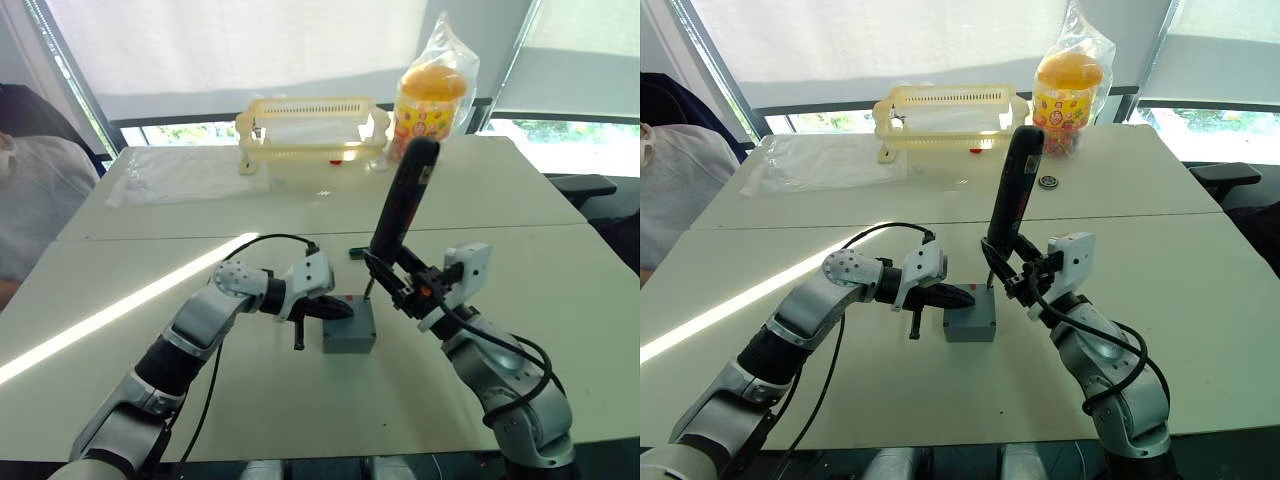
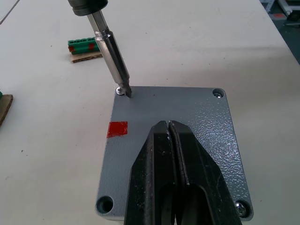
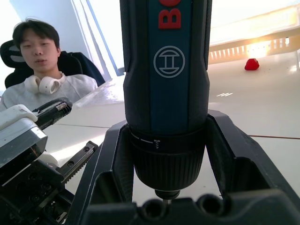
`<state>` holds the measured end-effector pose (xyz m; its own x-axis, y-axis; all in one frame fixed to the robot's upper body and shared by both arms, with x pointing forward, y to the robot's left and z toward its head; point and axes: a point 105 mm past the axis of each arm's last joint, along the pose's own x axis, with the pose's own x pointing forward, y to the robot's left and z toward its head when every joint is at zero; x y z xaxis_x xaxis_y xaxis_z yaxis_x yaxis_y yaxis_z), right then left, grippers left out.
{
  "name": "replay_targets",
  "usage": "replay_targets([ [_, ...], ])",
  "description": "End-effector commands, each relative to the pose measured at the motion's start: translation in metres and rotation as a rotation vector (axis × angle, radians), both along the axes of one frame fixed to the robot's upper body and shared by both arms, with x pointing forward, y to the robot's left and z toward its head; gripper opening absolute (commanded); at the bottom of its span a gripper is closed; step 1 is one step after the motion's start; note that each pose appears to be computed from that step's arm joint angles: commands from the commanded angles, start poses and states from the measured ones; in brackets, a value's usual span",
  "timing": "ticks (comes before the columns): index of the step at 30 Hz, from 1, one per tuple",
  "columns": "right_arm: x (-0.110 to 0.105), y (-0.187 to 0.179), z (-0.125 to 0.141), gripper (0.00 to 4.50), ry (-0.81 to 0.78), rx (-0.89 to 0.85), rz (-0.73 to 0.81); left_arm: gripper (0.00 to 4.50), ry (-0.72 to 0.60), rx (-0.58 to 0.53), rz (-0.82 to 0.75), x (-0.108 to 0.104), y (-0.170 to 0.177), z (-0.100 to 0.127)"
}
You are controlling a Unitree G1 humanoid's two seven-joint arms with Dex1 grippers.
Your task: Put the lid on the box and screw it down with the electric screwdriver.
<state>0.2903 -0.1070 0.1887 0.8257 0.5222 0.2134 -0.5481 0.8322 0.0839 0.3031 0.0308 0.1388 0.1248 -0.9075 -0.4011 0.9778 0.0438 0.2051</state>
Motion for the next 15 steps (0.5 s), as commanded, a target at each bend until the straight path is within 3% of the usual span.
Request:
replay_targets([
  [1, -0.010, 0.001, 0.037, 1.76, -0.133, 0.043, 0.016, 0.00, 0.024, 0.039, 0.014, 0.000, 0.003, -0.012],
  [15, -0.007, -0.001, 0.027, 1.76, -0.107, 0.012, 0.004, 0.00, 0.024, 0.037, 0.016, 0.000, 0.002, -0.014],
])
